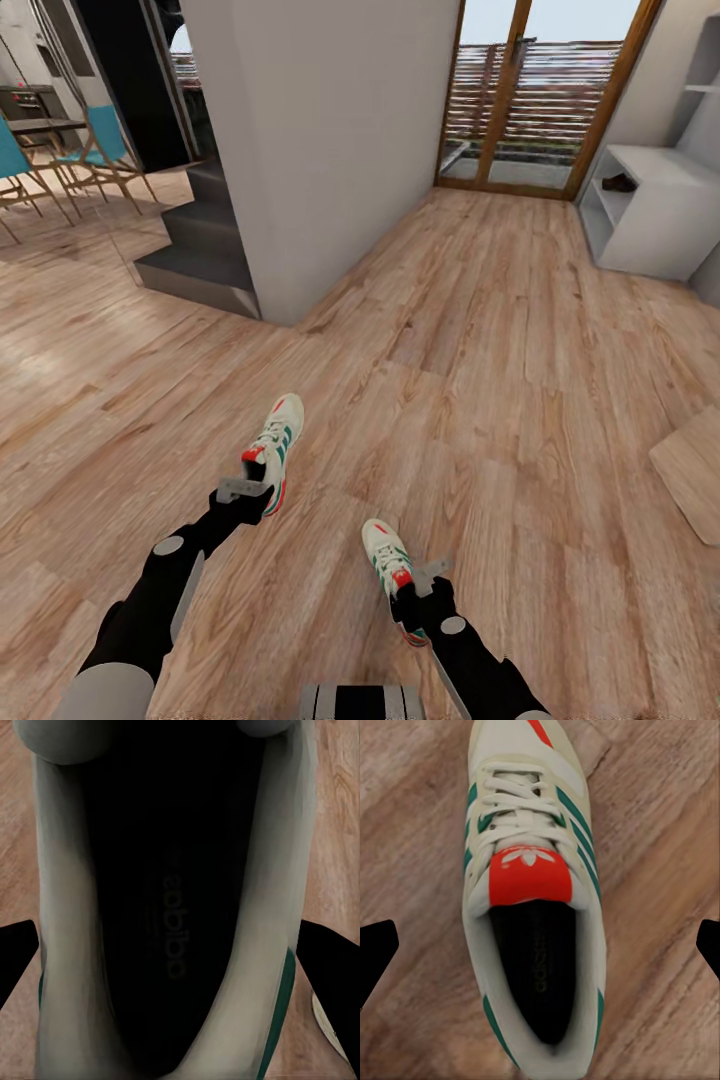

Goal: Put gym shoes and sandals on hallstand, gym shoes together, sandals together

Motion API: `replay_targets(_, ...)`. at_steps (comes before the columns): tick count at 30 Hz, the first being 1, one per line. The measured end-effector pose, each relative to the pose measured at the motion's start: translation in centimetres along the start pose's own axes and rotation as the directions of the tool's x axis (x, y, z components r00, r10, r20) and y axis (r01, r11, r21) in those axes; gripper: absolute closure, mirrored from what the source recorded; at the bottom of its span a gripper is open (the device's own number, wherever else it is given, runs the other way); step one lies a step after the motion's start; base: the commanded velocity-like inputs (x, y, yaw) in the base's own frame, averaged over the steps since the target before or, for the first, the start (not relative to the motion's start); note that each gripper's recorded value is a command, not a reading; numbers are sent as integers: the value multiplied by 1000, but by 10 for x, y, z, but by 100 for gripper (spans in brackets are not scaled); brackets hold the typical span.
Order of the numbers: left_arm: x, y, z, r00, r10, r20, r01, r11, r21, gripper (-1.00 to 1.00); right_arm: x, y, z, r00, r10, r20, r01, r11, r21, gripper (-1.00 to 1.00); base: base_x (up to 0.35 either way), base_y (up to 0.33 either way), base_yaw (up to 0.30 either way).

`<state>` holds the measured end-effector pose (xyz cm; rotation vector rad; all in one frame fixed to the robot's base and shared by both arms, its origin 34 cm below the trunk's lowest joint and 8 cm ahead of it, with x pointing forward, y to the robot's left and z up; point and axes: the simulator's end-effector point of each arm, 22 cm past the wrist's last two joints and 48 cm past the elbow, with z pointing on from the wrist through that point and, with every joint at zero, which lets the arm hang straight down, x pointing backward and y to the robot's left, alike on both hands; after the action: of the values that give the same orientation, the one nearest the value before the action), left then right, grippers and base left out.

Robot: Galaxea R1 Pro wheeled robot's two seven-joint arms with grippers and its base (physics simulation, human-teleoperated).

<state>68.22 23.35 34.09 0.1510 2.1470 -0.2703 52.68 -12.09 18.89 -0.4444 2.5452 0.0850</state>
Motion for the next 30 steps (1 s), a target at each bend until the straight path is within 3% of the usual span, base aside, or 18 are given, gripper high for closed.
replay_targets(30,92,-5,22,988,-40,-148,46,998,36,100,71,17,28,991,19,-131,-24,999,-38,-100,0,0,-19)
